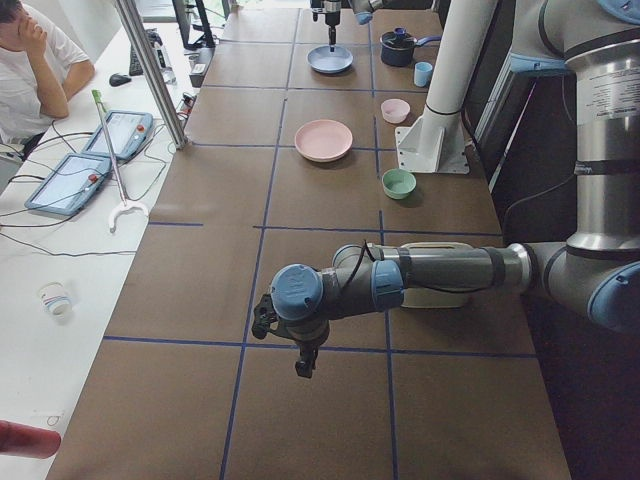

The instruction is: Stack three plates with pink and blue

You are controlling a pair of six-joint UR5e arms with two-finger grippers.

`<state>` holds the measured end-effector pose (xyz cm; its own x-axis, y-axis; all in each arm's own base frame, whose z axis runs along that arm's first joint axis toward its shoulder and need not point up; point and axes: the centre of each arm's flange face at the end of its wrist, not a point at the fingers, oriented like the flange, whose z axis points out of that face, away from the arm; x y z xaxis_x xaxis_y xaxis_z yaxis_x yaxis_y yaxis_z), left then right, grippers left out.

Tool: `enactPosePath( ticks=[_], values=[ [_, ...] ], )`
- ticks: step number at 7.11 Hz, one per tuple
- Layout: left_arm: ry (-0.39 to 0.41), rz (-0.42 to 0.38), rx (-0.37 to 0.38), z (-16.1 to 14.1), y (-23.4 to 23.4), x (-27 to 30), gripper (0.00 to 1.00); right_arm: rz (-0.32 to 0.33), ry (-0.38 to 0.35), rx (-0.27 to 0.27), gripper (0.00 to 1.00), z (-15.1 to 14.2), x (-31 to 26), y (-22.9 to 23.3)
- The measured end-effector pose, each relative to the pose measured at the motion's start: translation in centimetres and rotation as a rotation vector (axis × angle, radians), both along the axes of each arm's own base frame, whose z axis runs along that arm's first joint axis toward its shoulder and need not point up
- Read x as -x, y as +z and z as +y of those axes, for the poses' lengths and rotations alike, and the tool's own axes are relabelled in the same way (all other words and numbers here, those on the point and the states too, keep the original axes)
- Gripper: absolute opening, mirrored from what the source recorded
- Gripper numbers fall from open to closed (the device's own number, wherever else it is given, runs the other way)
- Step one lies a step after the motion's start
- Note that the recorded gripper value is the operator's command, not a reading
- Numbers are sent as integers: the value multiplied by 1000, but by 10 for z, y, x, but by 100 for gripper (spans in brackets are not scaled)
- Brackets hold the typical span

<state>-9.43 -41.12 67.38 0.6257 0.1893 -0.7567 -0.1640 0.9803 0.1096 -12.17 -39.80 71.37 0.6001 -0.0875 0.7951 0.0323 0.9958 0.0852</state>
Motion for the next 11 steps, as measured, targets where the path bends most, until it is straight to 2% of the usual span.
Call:
enactPosePath(
  ticks=[3,6,9,11],
  values=[
    [0,-1,-11,9,7,-1,100,-17,2,-15,0,2,0,-2],
    [0,-1,-13,10,8,-1,100,-33,22,-5,0,1,1,-12],
    [-6,-2,-5,10,8,-1,100,-113,104,40,0,-20,20,-85],
    [-9,-3,-3,10,8,0,100,-179,139,101,0,-51,73,-163]
  ],
)
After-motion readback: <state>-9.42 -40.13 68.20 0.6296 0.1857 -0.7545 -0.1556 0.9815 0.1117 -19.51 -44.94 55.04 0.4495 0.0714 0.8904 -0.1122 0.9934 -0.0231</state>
